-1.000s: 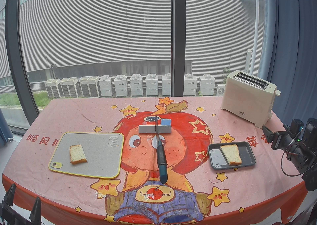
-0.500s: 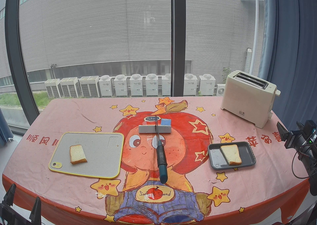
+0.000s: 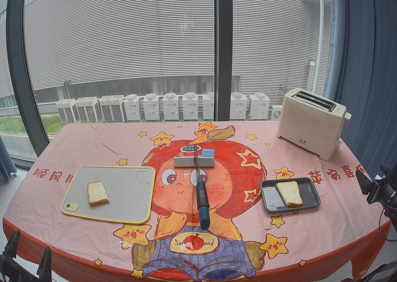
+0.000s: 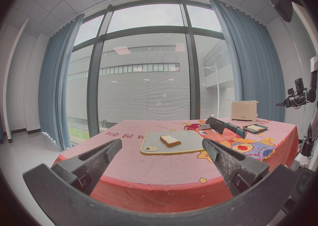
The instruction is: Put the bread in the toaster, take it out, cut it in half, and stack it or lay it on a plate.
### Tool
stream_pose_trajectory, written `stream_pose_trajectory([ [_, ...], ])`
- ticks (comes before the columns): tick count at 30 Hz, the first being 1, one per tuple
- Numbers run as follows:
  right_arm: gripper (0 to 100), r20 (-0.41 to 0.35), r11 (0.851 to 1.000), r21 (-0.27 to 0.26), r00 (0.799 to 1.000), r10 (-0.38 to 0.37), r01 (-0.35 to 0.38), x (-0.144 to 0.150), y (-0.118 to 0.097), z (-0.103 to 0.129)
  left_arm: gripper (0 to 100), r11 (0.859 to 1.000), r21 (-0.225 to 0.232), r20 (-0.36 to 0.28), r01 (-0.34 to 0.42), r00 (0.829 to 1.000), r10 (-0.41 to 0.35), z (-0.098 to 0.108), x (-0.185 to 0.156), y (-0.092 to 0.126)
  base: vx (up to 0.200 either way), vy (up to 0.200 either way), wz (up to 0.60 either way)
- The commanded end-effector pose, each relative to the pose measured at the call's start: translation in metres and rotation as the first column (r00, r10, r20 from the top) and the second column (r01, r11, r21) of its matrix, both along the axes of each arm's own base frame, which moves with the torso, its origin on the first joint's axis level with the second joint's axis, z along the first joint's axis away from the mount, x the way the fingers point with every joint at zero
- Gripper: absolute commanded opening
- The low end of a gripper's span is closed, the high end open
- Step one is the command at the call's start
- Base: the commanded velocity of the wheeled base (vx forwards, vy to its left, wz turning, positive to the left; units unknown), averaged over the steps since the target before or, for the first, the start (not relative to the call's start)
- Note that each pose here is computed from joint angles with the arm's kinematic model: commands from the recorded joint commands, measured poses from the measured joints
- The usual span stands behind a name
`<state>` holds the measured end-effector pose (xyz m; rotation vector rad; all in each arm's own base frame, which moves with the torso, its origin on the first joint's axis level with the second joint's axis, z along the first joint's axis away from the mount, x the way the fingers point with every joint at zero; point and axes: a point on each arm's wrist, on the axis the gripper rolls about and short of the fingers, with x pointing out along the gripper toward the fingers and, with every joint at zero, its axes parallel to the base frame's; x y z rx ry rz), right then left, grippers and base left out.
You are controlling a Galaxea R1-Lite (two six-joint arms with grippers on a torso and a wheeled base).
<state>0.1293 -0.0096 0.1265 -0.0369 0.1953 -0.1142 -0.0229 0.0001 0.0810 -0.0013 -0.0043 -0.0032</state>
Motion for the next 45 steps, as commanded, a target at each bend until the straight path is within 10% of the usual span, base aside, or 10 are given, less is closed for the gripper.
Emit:
stream_pose_trajectory([
  [1, 100, 0.1, 1.0, -0.014, 0.995, 0.008, -0.007, -0.044, 0.003, 0.01, 100, 1.0, 0.0, -0.001, 0.0, 1.0, 0.0, -0.005, 0.0, 0.0, 0.0, 0.0, 0.0],
  [45, 100, 0.138, 0.995, -0.048, 0.986, 0.092, -0.086, -0.151, 0.008, -0.018, 100, 1.0, 0.0, -0.001, 0.0, 1.0, 0.0, -0.005, 0.0, 0.0, 0.0, 0.0, 0.0],
])
